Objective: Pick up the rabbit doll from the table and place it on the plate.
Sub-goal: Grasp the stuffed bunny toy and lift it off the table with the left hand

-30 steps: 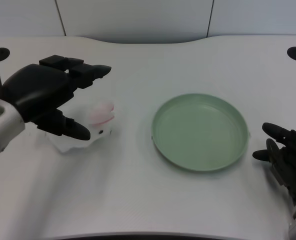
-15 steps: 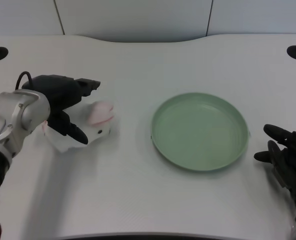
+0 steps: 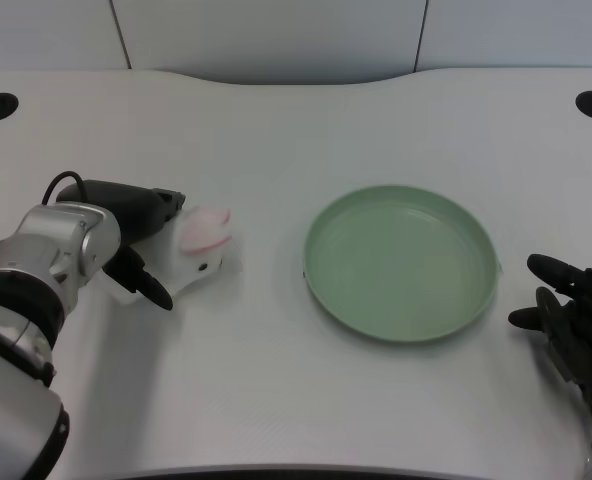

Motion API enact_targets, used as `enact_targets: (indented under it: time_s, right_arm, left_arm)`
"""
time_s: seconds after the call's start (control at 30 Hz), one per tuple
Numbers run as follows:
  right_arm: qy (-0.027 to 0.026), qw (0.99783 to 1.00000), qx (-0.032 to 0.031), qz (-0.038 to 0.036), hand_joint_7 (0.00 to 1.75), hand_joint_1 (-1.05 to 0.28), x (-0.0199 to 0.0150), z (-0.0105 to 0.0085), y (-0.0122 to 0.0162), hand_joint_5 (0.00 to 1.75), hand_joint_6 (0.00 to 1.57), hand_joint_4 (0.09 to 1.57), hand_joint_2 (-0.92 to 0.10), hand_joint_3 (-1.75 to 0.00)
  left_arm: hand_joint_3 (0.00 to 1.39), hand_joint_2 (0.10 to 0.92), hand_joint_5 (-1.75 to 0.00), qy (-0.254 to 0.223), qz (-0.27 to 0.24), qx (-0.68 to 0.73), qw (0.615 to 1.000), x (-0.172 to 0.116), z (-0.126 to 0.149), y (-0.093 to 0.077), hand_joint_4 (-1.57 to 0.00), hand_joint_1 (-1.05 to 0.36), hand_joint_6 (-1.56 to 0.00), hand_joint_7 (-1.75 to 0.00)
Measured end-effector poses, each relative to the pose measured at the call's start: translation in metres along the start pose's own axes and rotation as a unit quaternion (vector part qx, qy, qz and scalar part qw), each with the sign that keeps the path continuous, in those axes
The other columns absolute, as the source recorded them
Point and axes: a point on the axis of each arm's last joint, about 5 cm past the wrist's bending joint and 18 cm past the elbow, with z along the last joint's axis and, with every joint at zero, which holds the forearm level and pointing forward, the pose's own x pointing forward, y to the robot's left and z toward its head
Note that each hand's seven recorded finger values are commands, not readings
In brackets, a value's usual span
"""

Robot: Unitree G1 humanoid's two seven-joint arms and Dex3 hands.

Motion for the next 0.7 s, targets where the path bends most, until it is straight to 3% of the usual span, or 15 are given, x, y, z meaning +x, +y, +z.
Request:
enact_targets:
  time_s: [0.07, 0.13, 0.27, 0.37, 0.43, 0.47, 0.5, 0.53, 0.57, 0.6, 0.7]
  right_arm:
    - [-0.0034, 0.99999, 0.0012, -0.0007, 0.33, -0.38, -0.0010, -0.0001, -0.0008, 1.01, 0.86, 0.79, -0.92, -0.33]
    - [-0.0031, 0.99998, 0.0049, -0.0002, 0.33, -0.38, -0.0018, -0.0006, -0.0015, 1.01, 0.86, 0.79, -0.92, -0.33]
    - [-0.0051, 0.99990, 0.0134, -0.0013, 0.33, -0.38, -0.0023, -0.0007, 0.0001, 1.01, 0.86, 0.79, -0.92, -0.34]
    - [-0.0097, 0.99984, 0.0151, -0.0022, 0.33, -0.37, -0.0029, -0.0005, 0.0013, 1.03, 0.84, 0.80, -0.92, -0.35]
    - [-0.0126, 0.99979, 0.0159, -0.0028, 0.33, -0.37, -0.0032, -0.0004, 0.0017, 1.03, 0.84, 0.80, -0.92, -0.35]
    - [-0.0135, 0.99977, 0.0163, -0.0029, 0.33, -0.37, -0.0034, -0.0003, 0.0016, 1.03, 0.84, 0.80, -0.92, -0.35]
    - [-0.0138, 0.99977, 0.0164, -0.0029, 0.33, -0.38, -0.0036, -0.0003, 0.0016, 1.04, 0.85, 0.81, -0.92, -0.35]
    - [-0.0137, 0.99976, 0.0165, -0.0033, 0.33, -0.38, -0.0038, -0.0005, 0.0015, 1.04, 0.85, 0.81, -0.92, -0.35]
    - [-0.0133, 0.99977, 0.0164, -0.0037, 0.33, -0.38, -0.0043, -0.0007, 0.0013, 1.04, 0.85, 0.81, -0.92, -0.35]
    - [-0.0128, 0.99978, 0.0163, -0.0042, 0.33, -0.38, -0.0047, -0.0009, 0.0011, 1.04, 0.84, 0.81, -0.92, -0.35]
    - [-0.0124, 0.99970, 0.0206, -0.0049, 0.34, -0.38, -0.0055, -0.0013, 0.0009, 1.04, 0.84, 0.81, -0.92, -0.34]
  left_arm:
    - [0.01, 0.902, 0.00, 0.004, 0.004, 0.004, 1.000, 0.001, 0.002, -0.002, 0.00, -1.05, 0.00, 0.00]
    - [0.00, 0.901, 0.00, 0.005, 0.005, 0.013, 1.000, 0.002, 0.006, -0.005, 0.00, -1.05, 0.00, 0.00]
    - [0.00, 0.881, 0.00, 0.002, 0.012, 0.025, 1.000, 0.005, 0.013, -0.008, 0.00, -1.05, 0.00, 0.00]
    - [0.00, 0.867, 0.00, 0.004, 0.025, 0.043, 0.999, 0.005, 0.015, -0.010, 0.00, -1.02, 0.00, 0.00]
    - [0.00, 0.826, -0.06, 0.006, 0.035, 0.052, 0.998, 0.005, 0.015, -0.011, -0.10, -0.91, -0.11, -0.06]
    - [0.00, 0.809, -0.18, 0.008, 0.045, 0.055, 0.997, 0.005, 0.015, -0.012, -0.11, -0.83, -0.17, -0.11]
    - [0.00, 0.785, -0.58, 0.008, 0.057, 0.055, 0.997, 0.005, 0.015, -0.013, -0.07, -0.67, -0.27, -0.27]
    - [0.00, 0.778, -0.80, 0.008, 0.068, 0.053, 0.996, 0.005, 0.014, -0.014, -0.04, -0.60, -0.28, -0.39]
    - [0.00, 0.775, -0.91, 0.008, 0.075, 0.050, 0.996, 0.005, 0.014, -0.015, -0.02, -0.56, -0.29, -0.45]
    - [0.00, 0.775, -1.01, 0.008, 0.080, 0.044, 0.996, 0.005, 0.014, -0.016, -0.09, -0.49, -0.32, -0.63]
    - [0.00, 0.776, -1.14, 0.004, 0.089, 0.036, 0.995, 0.005, 0.013, -0.021, -0.21, -0.42, -0.33, -0.92]
